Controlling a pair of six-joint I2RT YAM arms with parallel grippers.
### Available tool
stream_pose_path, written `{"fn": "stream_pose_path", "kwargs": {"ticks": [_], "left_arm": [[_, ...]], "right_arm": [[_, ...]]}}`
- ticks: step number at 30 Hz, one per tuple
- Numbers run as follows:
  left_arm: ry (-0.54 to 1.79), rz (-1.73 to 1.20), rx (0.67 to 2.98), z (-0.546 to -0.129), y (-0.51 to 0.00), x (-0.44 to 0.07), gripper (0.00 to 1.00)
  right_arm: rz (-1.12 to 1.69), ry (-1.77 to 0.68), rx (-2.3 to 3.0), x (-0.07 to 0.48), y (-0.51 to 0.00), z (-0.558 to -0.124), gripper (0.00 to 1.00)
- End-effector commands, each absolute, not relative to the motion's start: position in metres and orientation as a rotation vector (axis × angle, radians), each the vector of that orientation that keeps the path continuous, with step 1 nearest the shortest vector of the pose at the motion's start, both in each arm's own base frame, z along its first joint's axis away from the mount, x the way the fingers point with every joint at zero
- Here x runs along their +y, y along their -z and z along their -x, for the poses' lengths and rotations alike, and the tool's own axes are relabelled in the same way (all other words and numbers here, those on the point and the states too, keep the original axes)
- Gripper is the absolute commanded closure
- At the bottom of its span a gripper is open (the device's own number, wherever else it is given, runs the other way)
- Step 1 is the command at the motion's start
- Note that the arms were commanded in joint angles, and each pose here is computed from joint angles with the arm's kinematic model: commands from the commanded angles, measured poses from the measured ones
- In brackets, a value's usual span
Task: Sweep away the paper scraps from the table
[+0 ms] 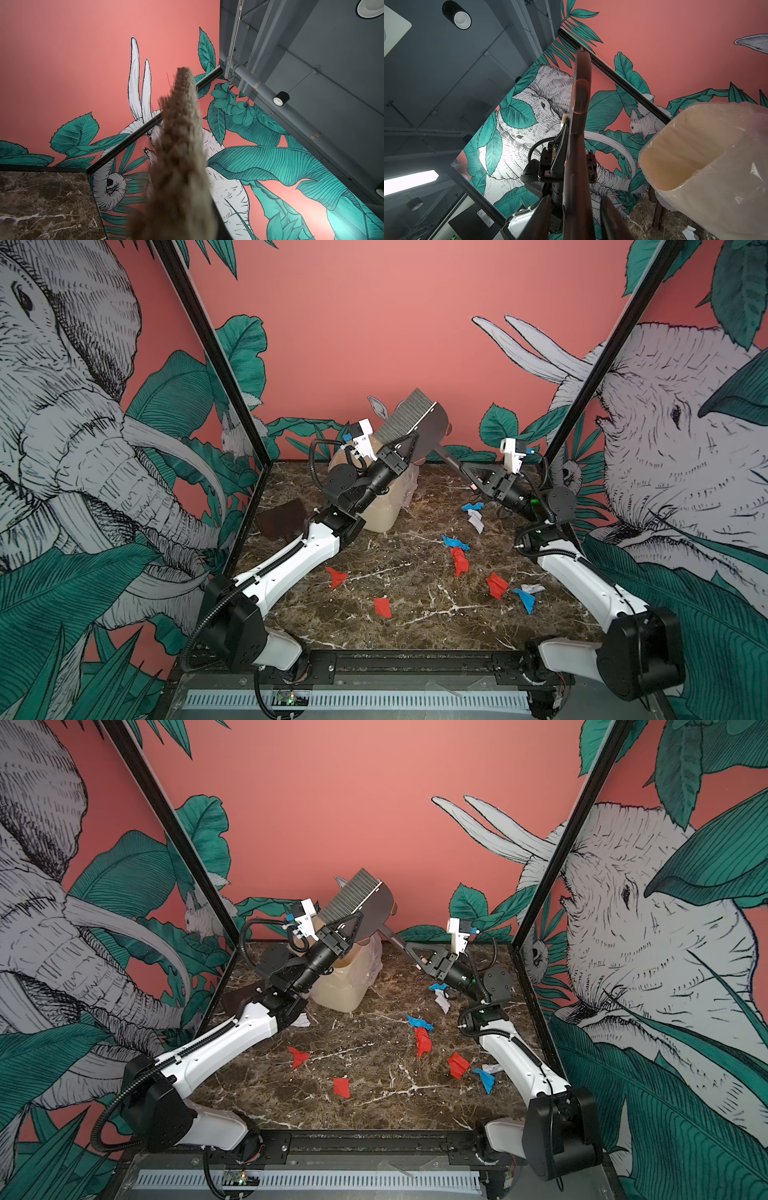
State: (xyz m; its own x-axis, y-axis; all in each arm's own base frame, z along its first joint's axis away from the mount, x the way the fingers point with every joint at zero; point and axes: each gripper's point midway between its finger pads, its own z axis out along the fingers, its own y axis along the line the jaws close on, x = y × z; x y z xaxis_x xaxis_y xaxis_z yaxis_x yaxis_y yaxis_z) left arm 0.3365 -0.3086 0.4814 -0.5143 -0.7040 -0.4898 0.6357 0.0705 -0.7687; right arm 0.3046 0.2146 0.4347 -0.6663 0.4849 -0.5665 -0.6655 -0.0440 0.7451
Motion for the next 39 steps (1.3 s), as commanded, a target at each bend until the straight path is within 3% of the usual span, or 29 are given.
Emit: {"fn": "stream_pose_path", "kwargs": {"ticks": [1, 12, 20, 25, 32, 34, 36, 39], "left_arm": [[1.654, 0.034, 1.33, -0.335, -0.481, -0.316, 1.0], [1.656, 0.033, 1.356, -0.339, -0.476, -0.321, 1.0], [1.669, 0.034, 1.38, -0.341, -0.47, -0.326, 1.0], [1.659, 0.033, 1.399, -0.341, -0.464, -0.327, 1.0], [1.633, 0.045, 1.432, -0.345, -0.452, -0.326, 1.0], [1.628, 0.049, 1.437, -0.346, -0.45, -0.325, 0.82], [1.622, 0.053, 1.441, -0.348, -0.449, -0.323, 0.56], [1.608, 0.052, 1.443, -0.349, -0.45, -0.32, 0.3]], "right_arm": [[0.273, -1.83, 1.287, 0.21, -0.474, -0.283, 0.61], [0.297, -1.841, 1.3, 0.213, -0.474, -0.281, 0.64], [0.275, -1.835, 1.303, 0.212, -0.472, -0.283, 0.8], [0.258, -1.836, 1.3, 0.211, -0.472, -0.286, 1.0], [0.253, -1.843, 1.295, 0.21, -0.474, -0.285, 1.0], [0.249, -1.842, 1.296, 0.21, -0.474, -0.284, 1.0], [0.248, -1.834, 1.296, 0.209, -0.475, -0.283, 1.0], [0.238, -1.807, 1.313, 0.208, -0.473, -0.284, 1.0]]}}
